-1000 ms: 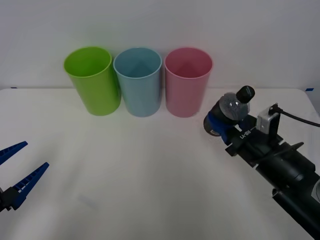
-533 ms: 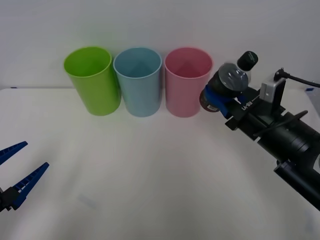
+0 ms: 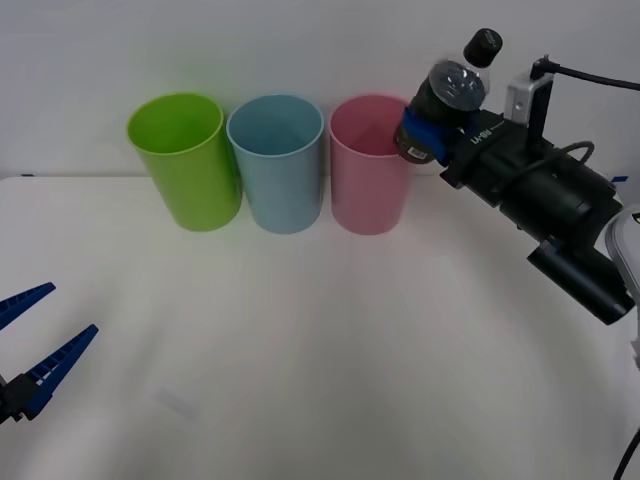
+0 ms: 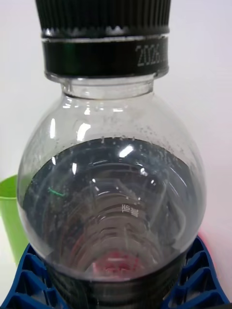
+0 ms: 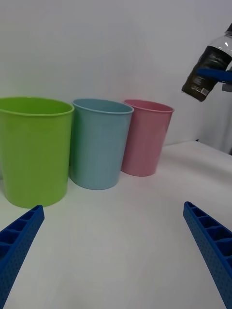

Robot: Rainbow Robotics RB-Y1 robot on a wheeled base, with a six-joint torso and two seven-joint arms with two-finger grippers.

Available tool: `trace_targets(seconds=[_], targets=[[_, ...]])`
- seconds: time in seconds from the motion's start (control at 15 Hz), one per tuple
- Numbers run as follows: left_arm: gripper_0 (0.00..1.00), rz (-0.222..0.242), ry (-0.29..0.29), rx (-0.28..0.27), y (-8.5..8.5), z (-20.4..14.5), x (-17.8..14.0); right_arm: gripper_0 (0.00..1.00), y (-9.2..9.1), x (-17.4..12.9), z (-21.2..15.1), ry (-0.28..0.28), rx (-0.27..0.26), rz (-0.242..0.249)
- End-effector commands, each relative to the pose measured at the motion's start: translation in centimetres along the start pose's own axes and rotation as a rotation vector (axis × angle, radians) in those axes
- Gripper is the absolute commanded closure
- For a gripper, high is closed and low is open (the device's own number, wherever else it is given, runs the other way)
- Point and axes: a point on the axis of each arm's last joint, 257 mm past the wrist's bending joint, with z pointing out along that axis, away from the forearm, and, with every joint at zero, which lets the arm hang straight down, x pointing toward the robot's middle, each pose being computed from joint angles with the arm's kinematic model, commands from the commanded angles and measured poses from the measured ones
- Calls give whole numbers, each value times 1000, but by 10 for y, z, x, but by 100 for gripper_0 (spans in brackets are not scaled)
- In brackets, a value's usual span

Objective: Grasp the object on the table and drop it into the matching bin: aluminum can to the light blue bin, PET bottle to the pink bin.

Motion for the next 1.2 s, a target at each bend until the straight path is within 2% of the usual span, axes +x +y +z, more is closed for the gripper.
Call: trace_targets(seconds=[0.07,0.33,0.67,1.0,1.07,1.2], targets=[[0,0,0,0,0,0,0,100,-21,8,24,27,26,2],[0,0,0,0,0,0,0,100,-34,21,57,68,25,33],[0,0,0,0,0,0,0,100,-29,25,106,84,21,83],[0,0,0,0,0,0,0,100,-31,26,116,90,31,70],[0,0,0,0,0,0,0,87,-31,26,116,91,31,63],[0,0,0,0,0,0,0,23,-32,25,116,89,32,57]])
